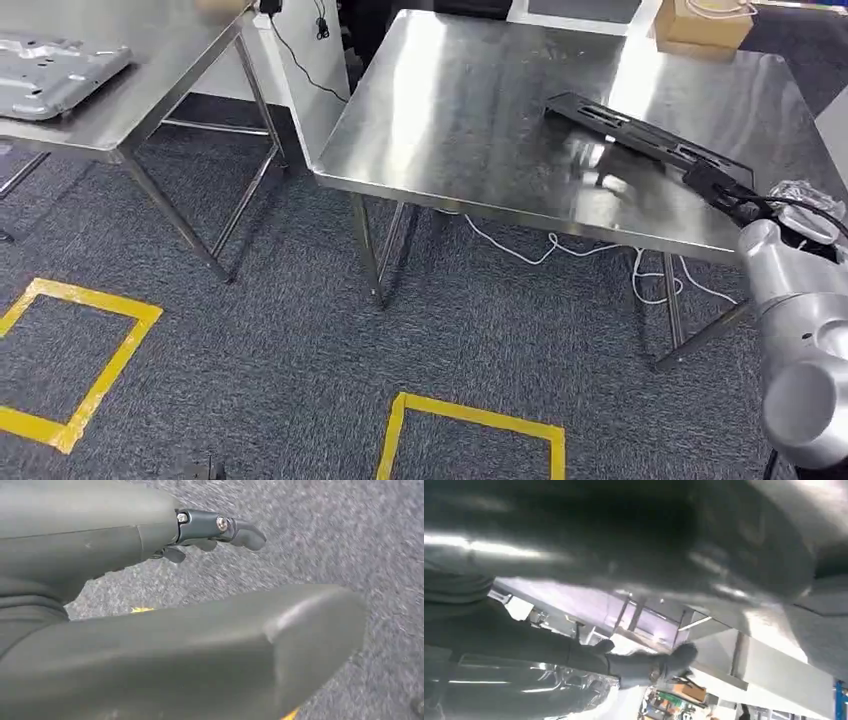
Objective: Take the parts from the cabinet and place them on the table.
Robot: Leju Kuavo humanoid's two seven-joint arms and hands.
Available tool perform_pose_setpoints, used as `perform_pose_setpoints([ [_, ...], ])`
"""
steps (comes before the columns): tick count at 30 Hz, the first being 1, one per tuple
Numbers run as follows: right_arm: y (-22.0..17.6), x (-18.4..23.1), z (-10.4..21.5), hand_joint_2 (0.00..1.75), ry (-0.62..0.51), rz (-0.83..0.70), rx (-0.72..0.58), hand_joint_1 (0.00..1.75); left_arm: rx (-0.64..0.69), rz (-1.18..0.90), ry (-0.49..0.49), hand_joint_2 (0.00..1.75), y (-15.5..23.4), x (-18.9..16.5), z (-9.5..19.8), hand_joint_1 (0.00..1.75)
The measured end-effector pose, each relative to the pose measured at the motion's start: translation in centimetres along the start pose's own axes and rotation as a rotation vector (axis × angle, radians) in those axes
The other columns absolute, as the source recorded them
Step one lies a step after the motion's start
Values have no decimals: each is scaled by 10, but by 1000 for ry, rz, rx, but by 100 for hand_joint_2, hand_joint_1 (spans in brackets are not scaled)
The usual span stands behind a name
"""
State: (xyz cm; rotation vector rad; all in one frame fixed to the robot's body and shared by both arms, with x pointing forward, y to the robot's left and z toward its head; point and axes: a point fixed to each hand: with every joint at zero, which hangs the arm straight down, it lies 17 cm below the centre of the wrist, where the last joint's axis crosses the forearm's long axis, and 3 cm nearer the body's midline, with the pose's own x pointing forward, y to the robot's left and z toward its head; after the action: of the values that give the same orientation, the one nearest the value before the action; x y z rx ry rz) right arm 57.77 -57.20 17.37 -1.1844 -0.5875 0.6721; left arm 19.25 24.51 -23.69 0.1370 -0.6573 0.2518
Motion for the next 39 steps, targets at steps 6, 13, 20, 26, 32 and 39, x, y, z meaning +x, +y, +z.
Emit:
perform_pose_setpoints([
  [6,6,-7,-1,175,16,-11,-73,0,-4,3,0,0,-3,0,1,0],
  [13,43,-12,4,175,23,17,-44,0,5,0,4,0,3,-4,1,0],
  [20,62,-25,7,175,53,24,-72,0,4,1,-2,0,2,-2,1,0],
  [26,148,-42,31,175,50,71,-46,0,7,-2,-12,0,1,1,0,0],
  [32,226,-79,58,175,86,121,55,0,-5,-4,-17,0,-6,2,2,0],
  [39,326,-95,113,175,68,129,226,0,-15,-17,-16,0,-10,2,3,0],
])
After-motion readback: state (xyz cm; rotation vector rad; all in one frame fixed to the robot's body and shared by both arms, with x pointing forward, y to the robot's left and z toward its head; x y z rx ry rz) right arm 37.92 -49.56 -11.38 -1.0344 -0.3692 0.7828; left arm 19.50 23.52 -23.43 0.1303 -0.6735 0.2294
